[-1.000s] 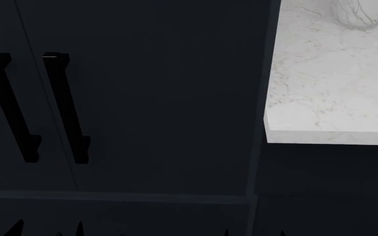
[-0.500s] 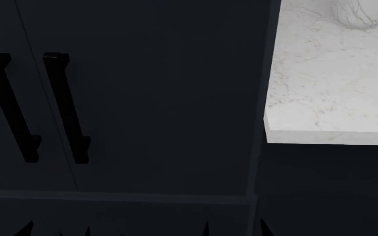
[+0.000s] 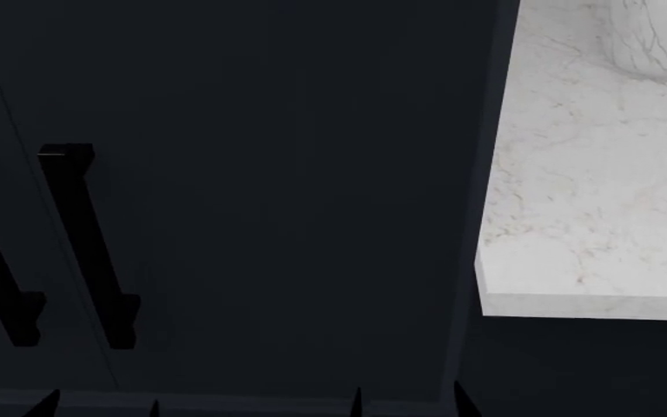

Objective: Press the start button on the microwave

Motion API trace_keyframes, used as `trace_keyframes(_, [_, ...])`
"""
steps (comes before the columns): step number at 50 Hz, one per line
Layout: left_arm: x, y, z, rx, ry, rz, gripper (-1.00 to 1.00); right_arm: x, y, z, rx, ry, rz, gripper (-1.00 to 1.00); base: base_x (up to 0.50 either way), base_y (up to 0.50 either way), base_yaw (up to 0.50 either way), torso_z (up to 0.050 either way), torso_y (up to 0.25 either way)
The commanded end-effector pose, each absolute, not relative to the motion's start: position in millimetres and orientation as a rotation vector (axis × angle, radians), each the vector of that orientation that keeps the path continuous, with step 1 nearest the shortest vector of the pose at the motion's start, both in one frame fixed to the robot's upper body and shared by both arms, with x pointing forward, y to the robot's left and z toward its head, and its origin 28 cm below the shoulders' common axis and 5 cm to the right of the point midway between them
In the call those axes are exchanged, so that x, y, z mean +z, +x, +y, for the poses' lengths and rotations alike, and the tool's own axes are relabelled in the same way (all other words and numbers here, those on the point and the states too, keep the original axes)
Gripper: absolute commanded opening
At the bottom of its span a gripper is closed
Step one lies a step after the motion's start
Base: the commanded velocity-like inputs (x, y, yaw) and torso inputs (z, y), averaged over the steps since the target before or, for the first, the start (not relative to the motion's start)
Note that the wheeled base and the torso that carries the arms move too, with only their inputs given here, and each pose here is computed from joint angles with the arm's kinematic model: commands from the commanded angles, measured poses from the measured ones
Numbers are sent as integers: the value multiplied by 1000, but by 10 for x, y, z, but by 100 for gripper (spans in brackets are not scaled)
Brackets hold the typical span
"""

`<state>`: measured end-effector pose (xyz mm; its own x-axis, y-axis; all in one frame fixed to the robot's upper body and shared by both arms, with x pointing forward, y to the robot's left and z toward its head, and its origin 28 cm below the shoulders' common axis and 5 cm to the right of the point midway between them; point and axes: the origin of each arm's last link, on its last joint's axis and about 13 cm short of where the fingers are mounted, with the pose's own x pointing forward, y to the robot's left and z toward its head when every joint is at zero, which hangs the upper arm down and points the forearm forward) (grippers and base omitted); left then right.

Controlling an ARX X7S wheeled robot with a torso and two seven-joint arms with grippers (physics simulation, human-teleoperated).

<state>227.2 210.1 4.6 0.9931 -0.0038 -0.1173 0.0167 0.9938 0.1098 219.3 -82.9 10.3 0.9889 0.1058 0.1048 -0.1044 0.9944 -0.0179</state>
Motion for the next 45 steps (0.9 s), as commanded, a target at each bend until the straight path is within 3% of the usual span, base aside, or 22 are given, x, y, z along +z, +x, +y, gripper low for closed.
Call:
trace_keyframes(1, [45, 2286, 2091, -8, 97, 122, 100, 132, 2215, -822, 108, -8, -118, 100, 234, 0, 0, 0, 0])
trace_keyframes(18, [46, 2268, 2091, -5, 96, 118, 100, 233, 2179, -814, 95, -52, -162, 100, 92, 0, 0, 0, 0])
trace_keyframes(38, [67, 2272, 2101, -11, 94, 117, 100, 2009, 2037, -778, 163, -294, -648, 100, 0, 0, 0, 0, 0])
trace_keyframes(45, [77, 2263, 2108, -9, 86, 115, 100, 2433, 2079, -781, 158, -325, -695, 100, 0, 0, 0, 0, 0])
